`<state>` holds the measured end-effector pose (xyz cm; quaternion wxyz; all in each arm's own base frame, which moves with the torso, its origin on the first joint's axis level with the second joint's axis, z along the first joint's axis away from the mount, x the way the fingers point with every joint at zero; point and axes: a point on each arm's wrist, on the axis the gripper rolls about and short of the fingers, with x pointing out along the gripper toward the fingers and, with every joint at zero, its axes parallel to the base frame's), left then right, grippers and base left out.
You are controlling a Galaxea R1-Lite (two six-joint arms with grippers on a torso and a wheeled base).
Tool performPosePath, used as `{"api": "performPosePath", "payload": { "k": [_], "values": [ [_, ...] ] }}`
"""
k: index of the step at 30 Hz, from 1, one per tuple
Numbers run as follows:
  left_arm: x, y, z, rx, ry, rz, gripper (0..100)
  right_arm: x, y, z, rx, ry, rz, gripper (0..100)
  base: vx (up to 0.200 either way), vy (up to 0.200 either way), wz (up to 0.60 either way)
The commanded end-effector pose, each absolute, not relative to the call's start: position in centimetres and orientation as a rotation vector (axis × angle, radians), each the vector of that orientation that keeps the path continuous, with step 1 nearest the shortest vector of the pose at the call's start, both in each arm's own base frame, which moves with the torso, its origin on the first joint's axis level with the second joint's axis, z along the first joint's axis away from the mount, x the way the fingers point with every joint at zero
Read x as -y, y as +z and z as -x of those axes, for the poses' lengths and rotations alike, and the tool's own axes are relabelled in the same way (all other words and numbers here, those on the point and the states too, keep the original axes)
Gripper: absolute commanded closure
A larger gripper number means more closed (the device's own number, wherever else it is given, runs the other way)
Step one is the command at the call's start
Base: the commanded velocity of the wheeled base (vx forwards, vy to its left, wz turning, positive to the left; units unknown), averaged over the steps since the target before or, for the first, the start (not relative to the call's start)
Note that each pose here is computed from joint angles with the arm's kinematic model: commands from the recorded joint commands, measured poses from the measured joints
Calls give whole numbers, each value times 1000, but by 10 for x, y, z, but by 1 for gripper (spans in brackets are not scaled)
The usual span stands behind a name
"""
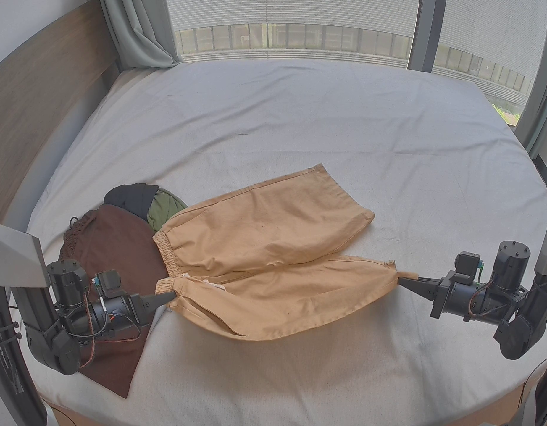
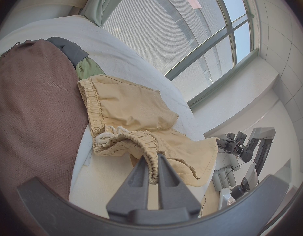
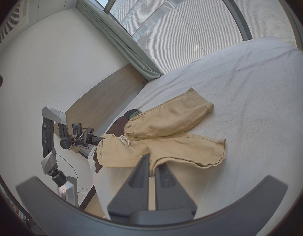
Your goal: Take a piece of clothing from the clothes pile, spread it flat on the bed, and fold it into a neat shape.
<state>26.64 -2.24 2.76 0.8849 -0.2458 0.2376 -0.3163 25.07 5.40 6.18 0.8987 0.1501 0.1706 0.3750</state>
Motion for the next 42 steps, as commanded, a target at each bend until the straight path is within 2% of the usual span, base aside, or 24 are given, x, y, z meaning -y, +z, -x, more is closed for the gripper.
{"api": "performPosePath", "payload": {
  "k": [1,24,37,42],
  "values": [
    [22,31,-270,-476,-656,524,100,-55,68,-254,-324,777,-317,100,0,0,0],
    [22,38,-285,-429,-580,573,100,-63,97,-287,-192,796,-373,100,0,0,0],
    [20,42,-296,-379,-536,569,100,-69,128,-329,-99,814,-384,100,0,0,0],
    [19,48,-303,-357,-511,625,100,-72,137,-350,-87,815,-381,100,0,0,0]
  ]
}}
